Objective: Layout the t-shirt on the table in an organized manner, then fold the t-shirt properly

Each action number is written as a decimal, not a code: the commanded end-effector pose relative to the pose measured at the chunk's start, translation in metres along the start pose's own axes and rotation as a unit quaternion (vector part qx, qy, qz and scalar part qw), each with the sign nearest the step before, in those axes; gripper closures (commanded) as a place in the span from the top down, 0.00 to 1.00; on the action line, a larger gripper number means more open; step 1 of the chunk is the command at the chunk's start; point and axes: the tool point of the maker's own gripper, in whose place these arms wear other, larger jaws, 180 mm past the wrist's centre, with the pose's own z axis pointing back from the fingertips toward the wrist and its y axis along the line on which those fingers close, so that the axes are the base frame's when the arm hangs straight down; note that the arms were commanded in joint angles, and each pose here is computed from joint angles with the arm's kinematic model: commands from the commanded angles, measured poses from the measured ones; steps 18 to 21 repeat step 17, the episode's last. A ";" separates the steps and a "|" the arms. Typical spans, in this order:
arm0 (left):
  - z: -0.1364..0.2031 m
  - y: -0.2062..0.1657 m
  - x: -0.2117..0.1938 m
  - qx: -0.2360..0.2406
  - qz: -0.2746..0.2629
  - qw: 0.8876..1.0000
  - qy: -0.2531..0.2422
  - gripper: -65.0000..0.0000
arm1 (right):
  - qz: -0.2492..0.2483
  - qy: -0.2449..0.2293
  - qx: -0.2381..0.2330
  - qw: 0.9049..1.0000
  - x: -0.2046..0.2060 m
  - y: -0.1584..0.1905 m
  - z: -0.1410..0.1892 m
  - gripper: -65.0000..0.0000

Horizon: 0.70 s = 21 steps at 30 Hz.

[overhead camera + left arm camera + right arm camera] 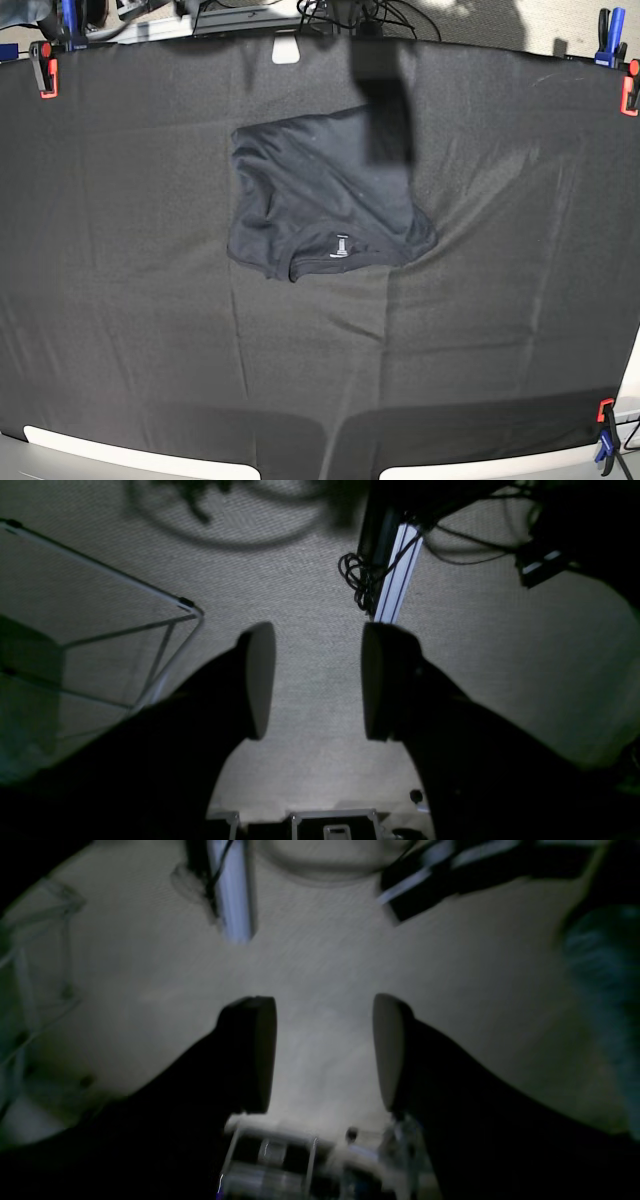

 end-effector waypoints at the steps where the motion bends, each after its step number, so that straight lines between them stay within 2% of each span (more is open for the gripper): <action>1: 0.003 0.008 0.001 0.004 -0.004 1.000 -0.003 0.40 | -0.009 -0.016 -0.018 1.000 0.005 -0.008 0.000 0.47; 5: 0.003 0.007 0.010 0.004 -0.008 1.000 -0.014 0.40 | -0.013 -0.063 -0.013 0.998 0.024 0.008 -0.006 0.47; 13: 0.000 -0.009 0.013 -0.008 -0.008 1.000 -0.018 0.40 | -0.014 -0.071 0.021 0.997 0.031 0.046 -0.015 0.47; 17: -0.005 -0.032 0.013 -0.023 -0.034 0.999 -0.015 0.40 | -0.013 -0.080 0.026 0.996 0.035 0.049 -0.014 0.47; 21: -0.005 -0.032 0.013 -0.023 -0.034 0.999 -0.015 0.40 | -0.013 -0.080 0.026 0.996 0.035 0.049 -0.014 0.47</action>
